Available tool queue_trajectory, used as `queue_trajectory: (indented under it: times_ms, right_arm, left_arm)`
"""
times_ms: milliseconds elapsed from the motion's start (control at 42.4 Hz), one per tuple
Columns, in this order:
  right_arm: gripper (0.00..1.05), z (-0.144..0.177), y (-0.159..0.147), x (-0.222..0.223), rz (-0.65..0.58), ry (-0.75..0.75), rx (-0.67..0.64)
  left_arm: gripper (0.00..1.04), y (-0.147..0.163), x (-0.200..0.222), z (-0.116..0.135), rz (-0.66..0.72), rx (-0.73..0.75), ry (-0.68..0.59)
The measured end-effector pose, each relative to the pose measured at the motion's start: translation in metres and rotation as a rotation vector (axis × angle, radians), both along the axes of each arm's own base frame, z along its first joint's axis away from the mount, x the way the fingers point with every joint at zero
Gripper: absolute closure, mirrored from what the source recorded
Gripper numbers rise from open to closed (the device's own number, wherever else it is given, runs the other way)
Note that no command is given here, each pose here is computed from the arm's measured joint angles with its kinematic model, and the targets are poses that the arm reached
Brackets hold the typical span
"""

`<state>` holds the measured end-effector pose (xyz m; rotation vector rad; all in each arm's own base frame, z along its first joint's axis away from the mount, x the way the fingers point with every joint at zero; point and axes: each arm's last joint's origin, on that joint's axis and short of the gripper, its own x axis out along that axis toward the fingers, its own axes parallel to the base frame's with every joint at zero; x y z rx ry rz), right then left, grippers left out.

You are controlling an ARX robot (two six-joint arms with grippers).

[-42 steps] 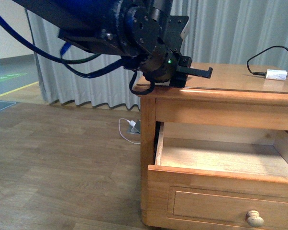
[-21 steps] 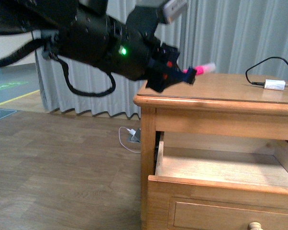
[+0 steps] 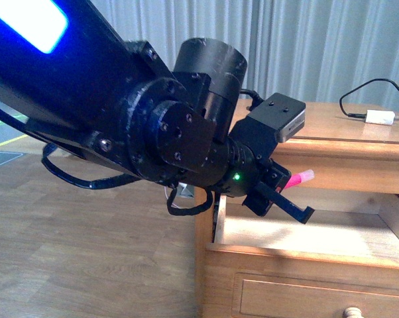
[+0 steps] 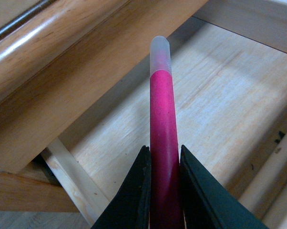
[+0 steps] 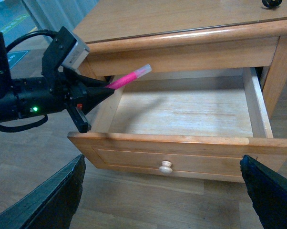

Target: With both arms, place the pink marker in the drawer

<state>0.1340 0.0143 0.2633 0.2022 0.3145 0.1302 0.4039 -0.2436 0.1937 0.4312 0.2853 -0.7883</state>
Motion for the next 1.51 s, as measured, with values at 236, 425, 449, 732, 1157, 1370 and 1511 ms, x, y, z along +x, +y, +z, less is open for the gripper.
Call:
queue_trajectory:
  times_ms: [236, 425, 449, 732, 1157, 1370, 1511]
  right_arm:
    - [0.08, 0.0, 0.0, 0.0, 0.0, 0.0, 0.0]
    - [0.08, 0.0, 0.0, 0.0, 0.0, 0.0, 0.0]
    - [0.08, 0.0, 0.0, 0.0, 0.0, 0.0, 0.0]
    - [0.08, 0.0, 0.0, 0.0, 0.0, 0.0, 0.0]
    - [0.08, 0.0, 0.0, 0.0, 0.0, 0.0, 0.0]
    - [0.08, 0.0, 0.0, 0.0, 0.0, 0.0, 0.0]
    - [0.08, 0.0, 0.0, 0.0, 0.0, 0.0, 0.0]
  left_arm:
    - [0.6, -0.008, 0.009, -0.009, 0.046, 0.015, 0.005]
    - [0.28, -0.001, 0.0, 0.003, 0.091, -0.029, -0.007]
    - [0.22, 0.002, -0.005, 0.009, 0.103, -0.045, -0.014]
    - [0.06, 0.053, -0.049, 0.07, 0.263, -0.142, -0.129]
    - [0.06, 0.155, -0.168, 0.119, 0.442, -0.32, -0.238]
    - [0.06, 0.197, -0.242, 0.104, 0.573, -0.391, -0.23]
    - [0.06, 0.213, -0.267, 0.091, 0.662, -0.433, -0.214]
